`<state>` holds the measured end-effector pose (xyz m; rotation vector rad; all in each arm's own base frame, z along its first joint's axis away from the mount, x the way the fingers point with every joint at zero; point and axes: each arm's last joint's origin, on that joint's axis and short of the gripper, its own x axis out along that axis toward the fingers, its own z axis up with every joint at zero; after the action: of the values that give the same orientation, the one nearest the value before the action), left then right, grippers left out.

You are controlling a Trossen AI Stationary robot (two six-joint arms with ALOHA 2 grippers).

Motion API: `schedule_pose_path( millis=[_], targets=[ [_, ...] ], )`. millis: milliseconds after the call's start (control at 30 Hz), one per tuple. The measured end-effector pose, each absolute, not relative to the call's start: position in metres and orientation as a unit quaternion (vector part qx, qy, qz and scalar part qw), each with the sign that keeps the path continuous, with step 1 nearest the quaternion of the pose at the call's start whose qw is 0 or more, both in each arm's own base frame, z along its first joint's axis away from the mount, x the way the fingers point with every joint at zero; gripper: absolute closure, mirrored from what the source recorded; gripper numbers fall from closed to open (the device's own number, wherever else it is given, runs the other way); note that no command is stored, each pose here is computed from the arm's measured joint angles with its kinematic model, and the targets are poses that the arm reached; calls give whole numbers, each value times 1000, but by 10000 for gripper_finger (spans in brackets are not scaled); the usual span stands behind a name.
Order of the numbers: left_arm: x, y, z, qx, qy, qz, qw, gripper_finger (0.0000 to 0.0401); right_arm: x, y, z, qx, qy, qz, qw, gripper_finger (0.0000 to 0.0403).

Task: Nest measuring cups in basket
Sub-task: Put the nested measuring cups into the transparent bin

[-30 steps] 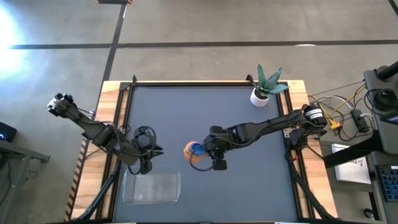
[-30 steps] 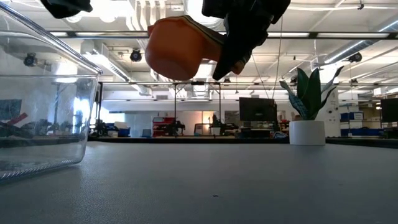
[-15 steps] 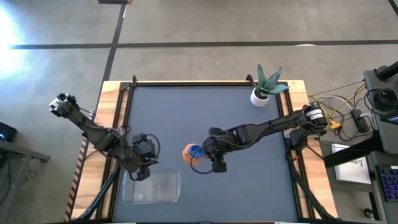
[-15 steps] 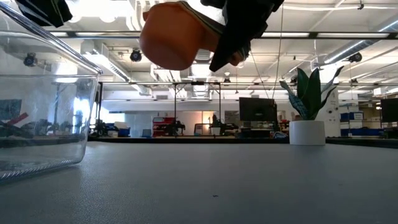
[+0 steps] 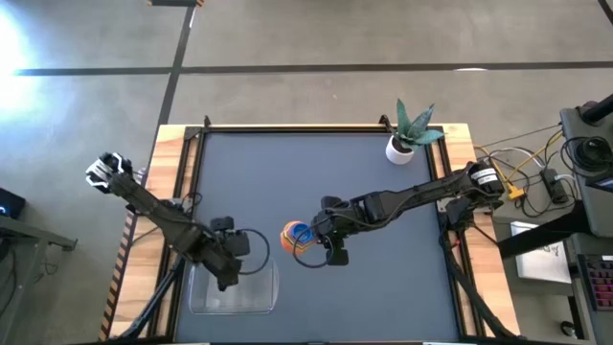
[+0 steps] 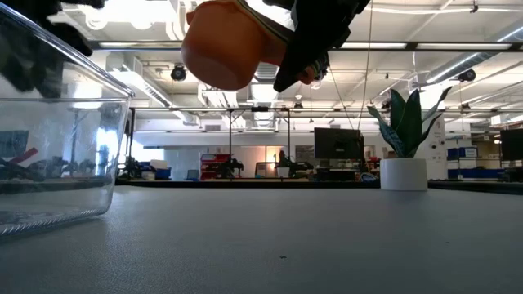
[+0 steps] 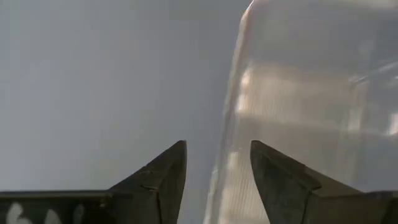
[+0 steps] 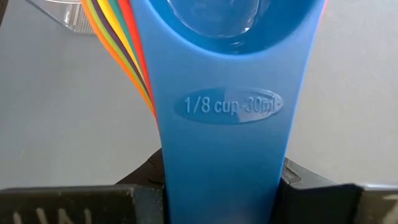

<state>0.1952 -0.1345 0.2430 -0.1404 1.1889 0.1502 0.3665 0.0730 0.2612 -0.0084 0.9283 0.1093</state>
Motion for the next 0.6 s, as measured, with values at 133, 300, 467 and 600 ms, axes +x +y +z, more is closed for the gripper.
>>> schedule_pose_path(
  millis=[133, 300, 467, 600],
  targets=[
    [196, -135, 232, -42, 587, 89, 803, 235, 366, 73, 261, -4, 447, 53, 893, 280],
    [199, -137, 226, -33, 597, 95, 796, 243, 367, 73, 261, -3, 447, 52, 893, 280],
    [199, -137, 227, -36, 594, 94, 798, 254, 368, 74, 263, 3, 436, 52, 899, 280],
    [199, -136, 228, -37, 591, 96, 800, 267, 372, 78, 268, 5, 414, 59, 908, 280]
  ],
)
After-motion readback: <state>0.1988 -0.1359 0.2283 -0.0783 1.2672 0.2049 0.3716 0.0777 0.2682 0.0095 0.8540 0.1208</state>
